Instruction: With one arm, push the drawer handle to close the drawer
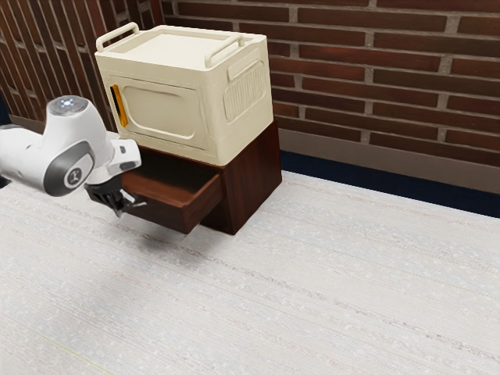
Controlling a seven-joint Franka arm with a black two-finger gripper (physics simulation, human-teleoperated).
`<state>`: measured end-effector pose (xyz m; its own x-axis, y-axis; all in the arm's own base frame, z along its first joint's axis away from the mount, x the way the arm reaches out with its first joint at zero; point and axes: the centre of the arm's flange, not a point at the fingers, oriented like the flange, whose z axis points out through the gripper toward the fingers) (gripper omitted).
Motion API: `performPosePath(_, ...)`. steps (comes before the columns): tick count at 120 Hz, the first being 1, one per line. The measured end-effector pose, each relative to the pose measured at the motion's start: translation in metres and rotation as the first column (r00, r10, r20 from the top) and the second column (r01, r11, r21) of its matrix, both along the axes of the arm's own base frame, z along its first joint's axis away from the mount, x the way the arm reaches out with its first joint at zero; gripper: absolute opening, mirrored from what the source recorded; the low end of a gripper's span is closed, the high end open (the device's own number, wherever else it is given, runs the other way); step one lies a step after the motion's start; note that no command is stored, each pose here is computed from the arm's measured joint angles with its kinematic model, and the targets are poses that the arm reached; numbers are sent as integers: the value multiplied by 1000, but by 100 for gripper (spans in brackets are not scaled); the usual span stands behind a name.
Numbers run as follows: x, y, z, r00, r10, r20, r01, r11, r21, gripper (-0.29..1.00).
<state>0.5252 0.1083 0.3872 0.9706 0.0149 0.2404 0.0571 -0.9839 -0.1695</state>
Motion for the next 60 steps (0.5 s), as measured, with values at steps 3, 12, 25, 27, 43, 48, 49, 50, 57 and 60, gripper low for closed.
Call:
performPosePath(3,4,1,1,1000,-3,5,3,1000,2,-8)
performPosePath(12,16,2,2,1000,-11,12,10,1000,8,-8)
performPosePath(25,38,0,6,999,-28,27,28,999,17,-8)
performPosePath(27,41,-2,6,999,-34,29,33,999,19,-8)
performPosePath(43,60,-21,4,996,-79,32,78,997,23,-8)
performPosePath(48,65,-22,5,996,-85,36,84,996,25,-8)
performPosePath(49,65,-22,5,996,-86,37,85,996,26,-8)
performPosePath(50,66,-22,6,996,-86,38,85,996,26,-8)
performPosePath(57,71,-21,9,995,-87,46,86,996,28,-8)
performPosePath(60,73,-20,10,995,-87,49,86,996,27,-8)
